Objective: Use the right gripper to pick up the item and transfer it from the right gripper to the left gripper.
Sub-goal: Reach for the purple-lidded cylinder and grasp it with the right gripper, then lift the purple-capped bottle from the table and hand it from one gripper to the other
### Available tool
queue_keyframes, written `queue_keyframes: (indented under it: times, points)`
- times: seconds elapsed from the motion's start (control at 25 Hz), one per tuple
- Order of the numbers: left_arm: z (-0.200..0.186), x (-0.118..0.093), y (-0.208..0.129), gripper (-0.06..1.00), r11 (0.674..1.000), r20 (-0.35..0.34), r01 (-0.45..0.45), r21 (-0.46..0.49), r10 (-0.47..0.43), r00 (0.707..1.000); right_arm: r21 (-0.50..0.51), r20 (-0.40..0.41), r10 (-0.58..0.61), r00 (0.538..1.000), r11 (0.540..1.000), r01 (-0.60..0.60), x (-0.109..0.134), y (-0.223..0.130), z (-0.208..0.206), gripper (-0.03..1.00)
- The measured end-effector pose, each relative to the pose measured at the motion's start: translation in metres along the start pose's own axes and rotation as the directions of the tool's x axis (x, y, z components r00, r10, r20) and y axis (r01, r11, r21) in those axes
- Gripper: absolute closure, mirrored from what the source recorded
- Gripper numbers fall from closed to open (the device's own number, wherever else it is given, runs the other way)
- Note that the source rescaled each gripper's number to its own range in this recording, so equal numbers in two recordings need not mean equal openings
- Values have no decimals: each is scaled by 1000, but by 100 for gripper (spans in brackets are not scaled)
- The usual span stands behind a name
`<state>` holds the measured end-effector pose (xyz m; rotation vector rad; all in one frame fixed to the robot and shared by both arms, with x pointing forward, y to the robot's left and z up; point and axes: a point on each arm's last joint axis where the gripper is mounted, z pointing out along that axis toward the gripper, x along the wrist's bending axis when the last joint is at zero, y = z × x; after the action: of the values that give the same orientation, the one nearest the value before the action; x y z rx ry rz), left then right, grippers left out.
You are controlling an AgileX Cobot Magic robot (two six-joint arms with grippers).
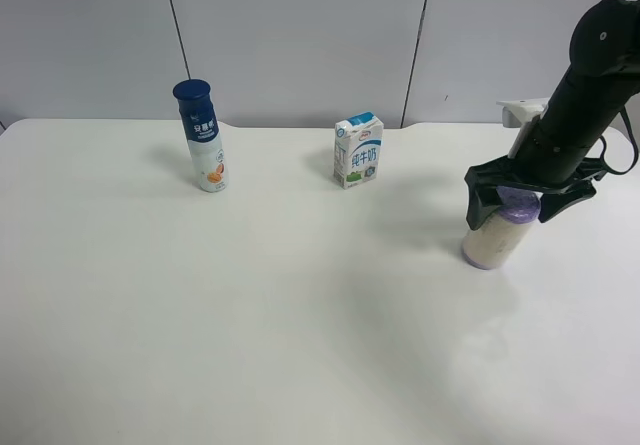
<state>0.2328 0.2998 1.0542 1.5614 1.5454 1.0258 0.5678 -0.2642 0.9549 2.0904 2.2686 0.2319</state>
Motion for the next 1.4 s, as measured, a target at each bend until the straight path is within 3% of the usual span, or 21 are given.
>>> queue_keyframes:
  times: [0.12,0.16,0.48,0.76,1.12,1.4]
  points:
    - [0,0,0,-6,1000,0,0,0,0,1000,-3,-1,1,1000,1000,-1,0,0,0,89]
    - [0,0,0,-6,1000,0,0,0,0,1000,-3,-1,1,1000,1000,-1,0,0,0,97]
    - [0,0,0,-6,1000,0,0,0,0,1000,-14,-5,3,1000,1000,-4,1,0,-5,97]
    - [0,0,0,-6,1000,0,0,0,0,1000,-140,-53,15,999,990,-23,8,-11,-60,97]
    - [0,0,0,-6,1000,0,0,0,0,1000,-245,-213,-50,976,969,-4,26,-33,-114,97]
    - [2,-1,1,-6,1000,13,-21,10,21,1000,-308,-376,-229,898,945,111,54,-37,-125,97]
